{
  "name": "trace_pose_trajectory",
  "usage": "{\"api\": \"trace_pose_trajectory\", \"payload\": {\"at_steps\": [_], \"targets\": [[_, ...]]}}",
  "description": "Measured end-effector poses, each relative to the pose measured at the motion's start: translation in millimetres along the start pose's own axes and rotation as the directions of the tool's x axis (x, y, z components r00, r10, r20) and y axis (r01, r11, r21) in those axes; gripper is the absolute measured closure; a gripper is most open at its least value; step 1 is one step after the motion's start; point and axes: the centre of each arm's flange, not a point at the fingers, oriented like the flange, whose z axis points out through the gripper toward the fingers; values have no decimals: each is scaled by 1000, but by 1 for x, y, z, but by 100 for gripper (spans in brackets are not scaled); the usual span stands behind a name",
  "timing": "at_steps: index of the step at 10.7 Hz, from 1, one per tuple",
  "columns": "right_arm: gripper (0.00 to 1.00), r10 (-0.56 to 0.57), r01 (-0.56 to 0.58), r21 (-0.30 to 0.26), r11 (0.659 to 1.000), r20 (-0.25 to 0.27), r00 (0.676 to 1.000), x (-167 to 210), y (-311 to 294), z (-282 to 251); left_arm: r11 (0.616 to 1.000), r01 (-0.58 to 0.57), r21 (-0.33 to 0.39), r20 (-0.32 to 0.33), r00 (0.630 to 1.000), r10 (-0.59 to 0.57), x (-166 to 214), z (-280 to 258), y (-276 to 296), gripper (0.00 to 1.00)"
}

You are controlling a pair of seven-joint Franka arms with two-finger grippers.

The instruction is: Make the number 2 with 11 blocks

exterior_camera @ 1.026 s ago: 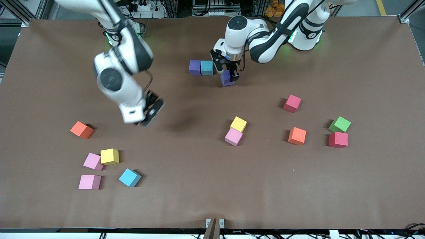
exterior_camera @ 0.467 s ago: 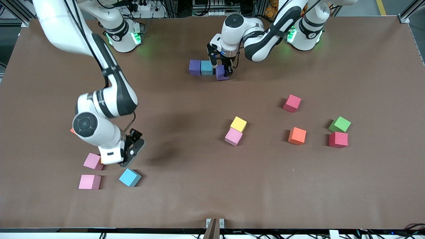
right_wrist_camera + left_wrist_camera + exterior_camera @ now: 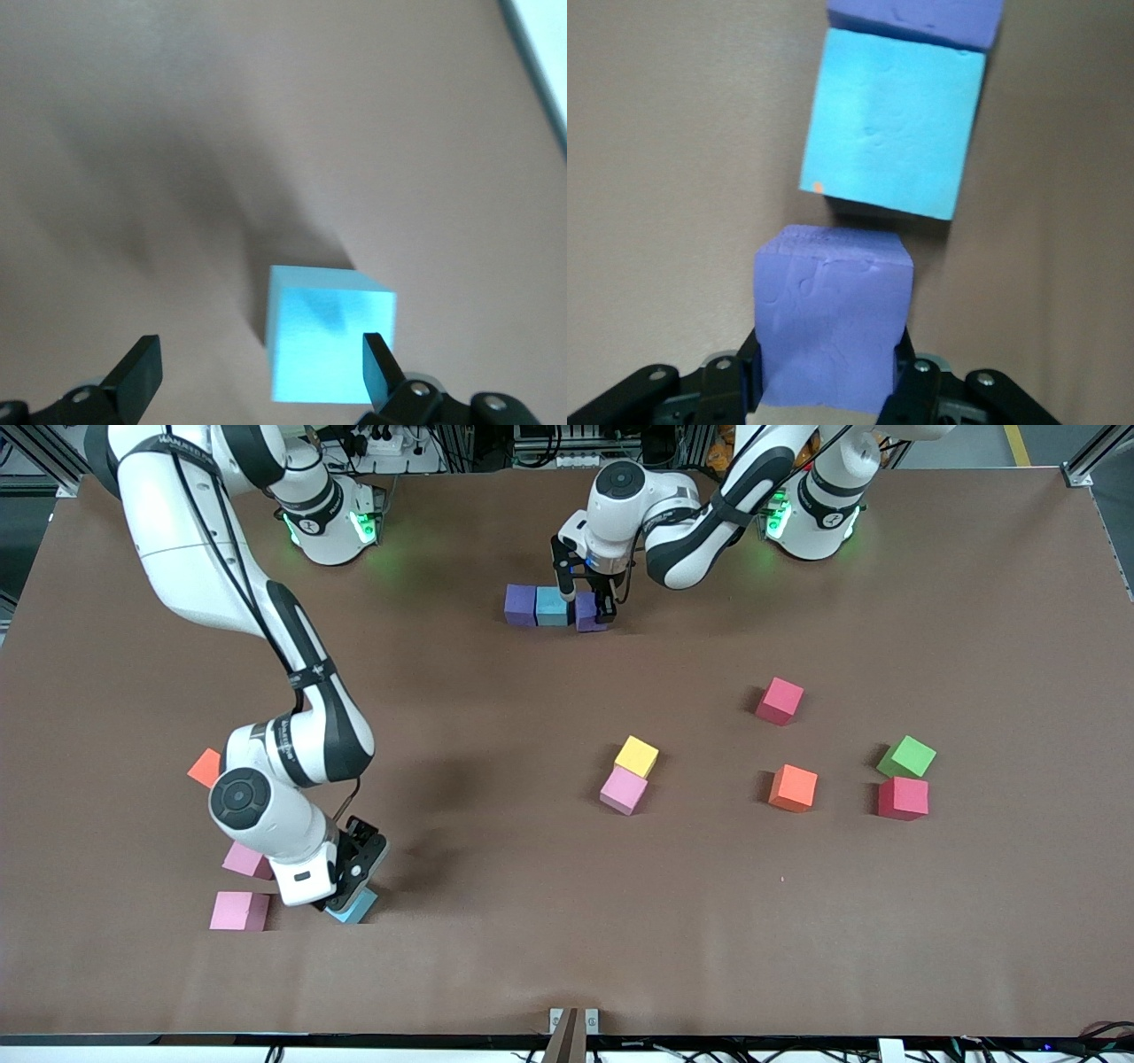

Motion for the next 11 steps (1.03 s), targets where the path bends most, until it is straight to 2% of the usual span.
{"api": "trace_pose_trajectory", "payload": {"at_steps": [5,7,11], "targets": [[0,0,-1,-32,999,-15,1000,-19,23,26,999,-33,-9,-4,999,33,6,2,12,44],[0,17,-18,-30,999,-11,1000,-28,28,38,998,-60,-10,-11,998,60,10,1,13,44],[0,66,-67,-27,997,-41,997,-37,35,55,996,-90,-16,-26,996,89,17,0,9,44]]}}
